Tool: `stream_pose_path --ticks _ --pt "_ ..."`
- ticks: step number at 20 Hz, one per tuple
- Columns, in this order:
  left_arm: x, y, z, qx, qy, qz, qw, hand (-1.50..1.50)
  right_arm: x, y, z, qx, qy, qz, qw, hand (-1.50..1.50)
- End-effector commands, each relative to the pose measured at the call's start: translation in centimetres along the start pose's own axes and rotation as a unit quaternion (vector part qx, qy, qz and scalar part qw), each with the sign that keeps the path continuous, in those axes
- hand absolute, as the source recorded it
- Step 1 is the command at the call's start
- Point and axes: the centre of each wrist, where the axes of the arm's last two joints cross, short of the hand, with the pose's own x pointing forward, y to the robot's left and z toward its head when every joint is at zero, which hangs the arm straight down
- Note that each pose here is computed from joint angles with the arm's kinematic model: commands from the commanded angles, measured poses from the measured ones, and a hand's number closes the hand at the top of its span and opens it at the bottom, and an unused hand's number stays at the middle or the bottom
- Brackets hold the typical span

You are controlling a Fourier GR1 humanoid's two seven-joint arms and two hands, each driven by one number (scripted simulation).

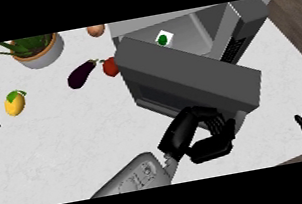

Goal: Pick up the milk, place it into the microwave and close the microwave

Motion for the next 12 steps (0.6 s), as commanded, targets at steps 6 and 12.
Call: stream_pose_path --ticks 6,12 --pt "0.5 2.8 -2.7 0.13 -0.03 0.013 0.991 1.5 2.3 0.6 -1.9 0.055 -0.025 -0.034 0.998 -1.5" --pt "2.3 4.8 -4.7 0.167 -0.053 0.049 0.9834 1.5 3.3 1.1 -2.5 0.089 -0.016 -0.052 0.995 -1.5"
